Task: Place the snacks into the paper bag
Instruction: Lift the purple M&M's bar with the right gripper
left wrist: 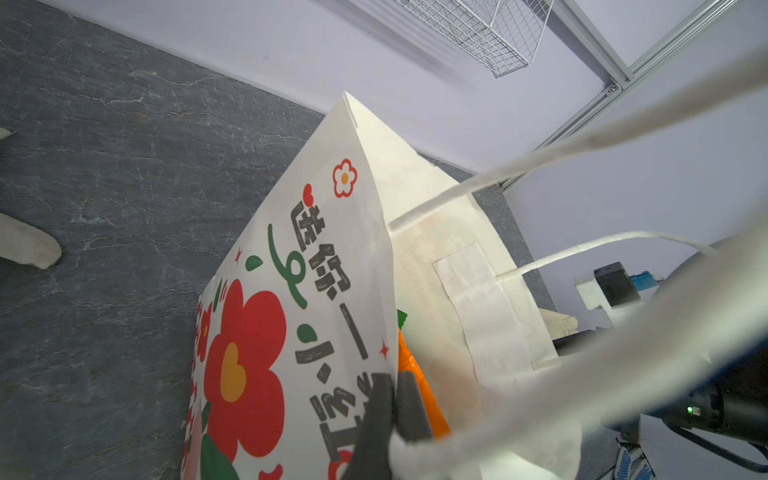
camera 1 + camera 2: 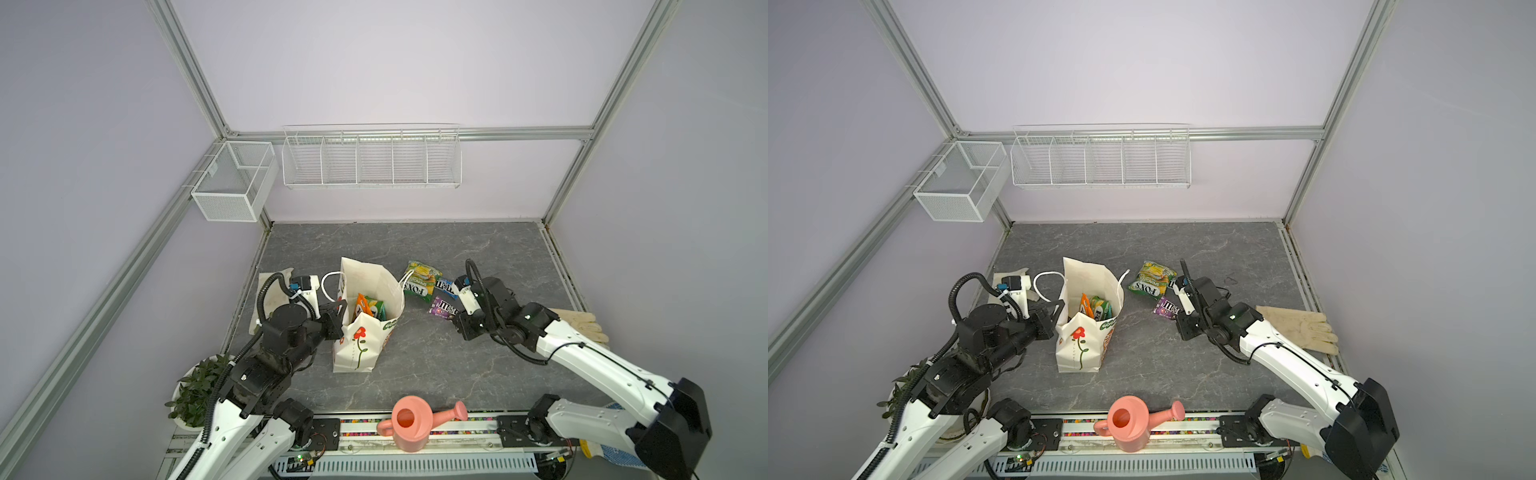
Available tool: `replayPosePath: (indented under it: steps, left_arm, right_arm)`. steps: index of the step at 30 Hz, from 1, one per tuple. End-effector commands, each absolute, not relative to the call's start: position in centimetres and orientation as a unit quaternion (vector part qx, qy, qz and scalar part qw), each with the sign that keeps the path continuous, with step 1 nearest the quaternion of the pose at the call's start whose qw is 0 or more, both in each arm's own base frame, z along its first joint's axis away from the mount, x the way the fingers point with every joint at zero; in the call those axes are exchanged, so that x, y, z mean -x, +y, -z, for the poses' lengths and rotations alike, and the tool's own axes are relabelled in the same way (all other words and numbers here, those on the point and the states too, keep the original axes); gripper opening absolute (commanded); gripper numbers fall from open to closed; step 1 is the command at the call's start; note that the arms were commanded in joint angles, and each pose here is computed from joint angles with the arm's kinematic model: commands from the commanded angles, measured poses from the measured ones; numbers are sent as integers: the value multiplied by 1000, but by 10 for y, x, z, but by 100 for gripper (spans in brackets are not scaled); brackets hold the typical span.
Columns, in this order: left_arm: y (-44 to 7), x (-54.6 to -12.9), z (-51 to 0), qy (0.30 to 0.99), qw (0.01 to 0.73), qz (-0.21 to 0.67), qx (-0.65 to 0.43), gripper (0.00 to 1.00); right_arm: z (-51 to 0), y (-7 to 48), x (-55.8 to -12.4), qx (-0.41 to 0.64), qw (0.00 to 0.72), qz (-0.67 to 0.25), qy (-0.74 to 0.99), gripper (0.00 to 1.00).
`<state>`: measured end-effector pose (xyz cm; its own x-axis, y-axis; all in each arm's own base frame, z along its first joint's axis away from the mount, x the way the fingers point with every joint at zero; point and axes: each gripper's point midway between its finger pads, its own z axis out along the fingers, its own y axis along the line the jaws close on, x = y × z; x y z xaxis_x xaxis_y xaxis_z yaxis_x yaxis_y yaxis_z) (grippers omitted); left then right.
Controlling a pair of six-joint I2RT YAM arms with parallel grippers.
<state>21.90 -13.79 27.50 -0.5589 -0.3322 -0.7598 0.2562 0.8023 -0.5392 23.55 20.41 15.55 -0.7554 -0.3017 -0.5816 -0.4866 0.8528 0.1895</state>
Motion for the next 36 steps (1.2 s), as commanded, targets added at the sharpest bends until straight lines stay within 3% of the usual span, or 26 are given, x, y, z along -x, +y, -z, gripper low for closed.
replayPosePath:
  steps: [1,36]
  left_arm:
    - [-137,-216,-269,832,459,313,25,0]
    - [-140,-216,-273,831,456,319,22,0]
  right_arm:
    - [-180,208,-233,215,300,-187,910,20]
    - [-279,216,-212,244,388,-271,846,16]
